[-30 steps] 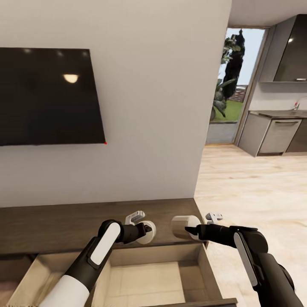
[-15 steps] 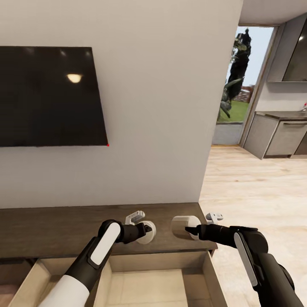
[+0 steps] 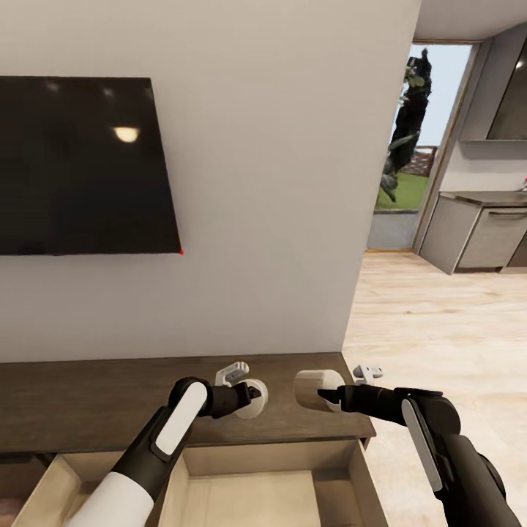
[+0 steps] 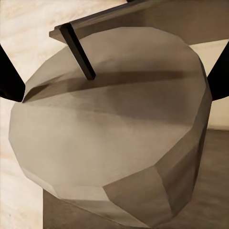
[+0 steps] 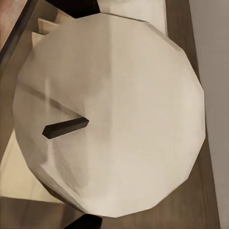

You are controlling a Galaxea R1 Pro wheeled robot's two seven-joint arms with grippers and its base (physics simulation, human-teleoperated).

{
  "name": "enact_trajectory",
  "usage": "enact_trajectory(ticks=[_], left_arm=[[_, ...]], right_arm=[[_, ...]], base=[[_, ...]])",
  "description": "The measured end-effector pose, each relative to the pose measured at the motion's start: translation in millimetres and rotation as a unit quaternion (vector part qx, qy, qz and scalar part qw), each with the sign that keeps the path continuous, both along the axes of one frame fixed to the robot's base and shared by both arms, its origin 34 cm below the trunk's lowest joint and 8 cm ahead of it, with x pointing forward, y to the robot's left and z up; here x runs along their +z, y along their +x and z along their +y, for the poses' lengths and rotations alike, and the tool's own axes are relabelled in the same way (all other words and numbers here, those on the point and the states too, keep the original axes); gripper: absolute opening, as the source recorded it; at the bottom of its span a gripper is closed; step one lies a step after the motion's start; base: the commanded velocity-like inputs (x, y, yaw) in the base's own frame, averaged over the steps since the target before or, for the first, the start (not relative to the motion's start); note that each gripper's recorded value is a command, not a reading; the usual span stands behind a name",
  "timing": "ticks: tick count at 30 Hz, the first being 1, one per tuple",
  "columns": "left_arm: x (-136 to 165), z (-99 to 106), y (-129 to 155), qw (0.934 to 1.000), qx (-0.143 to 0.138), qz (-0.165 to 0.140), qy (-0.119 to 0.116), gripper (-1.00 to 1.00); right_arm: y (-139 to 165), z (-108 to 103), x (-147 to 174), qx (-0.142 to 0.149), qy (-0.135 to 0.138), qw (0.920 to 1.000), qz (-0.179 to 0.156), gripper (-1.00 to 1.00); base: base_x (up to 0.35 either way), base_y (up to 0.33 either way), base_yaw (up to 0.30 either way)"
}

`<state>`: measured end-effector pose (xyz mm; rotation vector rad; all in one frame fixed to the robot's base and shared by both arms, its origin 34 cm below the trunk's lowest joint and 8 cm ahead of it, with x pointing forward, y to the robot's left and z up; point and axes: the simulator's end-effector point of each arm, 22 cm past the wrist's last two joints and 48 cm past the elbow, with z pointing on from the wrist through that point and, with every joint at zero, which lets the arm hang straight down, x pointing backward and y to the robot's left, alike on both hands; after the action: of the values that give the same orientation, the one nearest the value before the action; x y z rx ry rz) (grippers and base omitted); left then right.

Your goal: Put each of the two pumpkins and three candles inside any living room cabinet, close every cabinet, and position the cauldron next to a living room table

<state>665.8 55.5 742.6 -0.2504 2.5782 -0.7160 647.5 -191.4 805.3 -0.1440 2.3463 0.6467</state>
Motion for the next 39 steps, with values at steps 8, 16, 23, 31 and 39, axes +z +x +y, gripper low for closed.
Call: enact_trajectory(ticks=[8, 16, 23, 31, 39], left_arm=[[-0.3, -1.4, -0.8, 1.0, -0.003, 0.0, 0.001, -1.0], [-0.4, -1.4, -0.9, 1.0, -0.003, 0.0, 0.001, -1.0], [-0.2, -1.2, -0.8, 1.0, -0.002, 0.0, 0.001, -1.0], [-0.3, -1.7, -0.9, 1.0, -0.003, 0.0, 0.001, -1.0], [-0.4, -0.8, -0.6, 1.0, -0.002, 0.0, 0.001, -1.0]], right_arm=[[-0.1, 0.4, 0.8, 0.0, 0.002, 1.0, 0.0, -1.0], [-0.1, 0.6, -0.2, 0.0, 0.001, 1.0, 0.001, -1.0], [0.0, 0.4, 0.7, 0.0, 0.001, 1.0, -0.001, -1.0], [0.0, 0.3, 0.6, 0.0, 0.001, 1.0, 0.0, -1.0], [0.1, 0.3, 1.3, 0.0, 0.001, 1.0, -0.001, -1.0]], base=[[0.038, -0.041, 0.0], [0.047, -0.123, 0.0], [0.033, -0.034, 0.0], [0.057, -0.001, 0.0], [0.001, 0.0, 0.0]])
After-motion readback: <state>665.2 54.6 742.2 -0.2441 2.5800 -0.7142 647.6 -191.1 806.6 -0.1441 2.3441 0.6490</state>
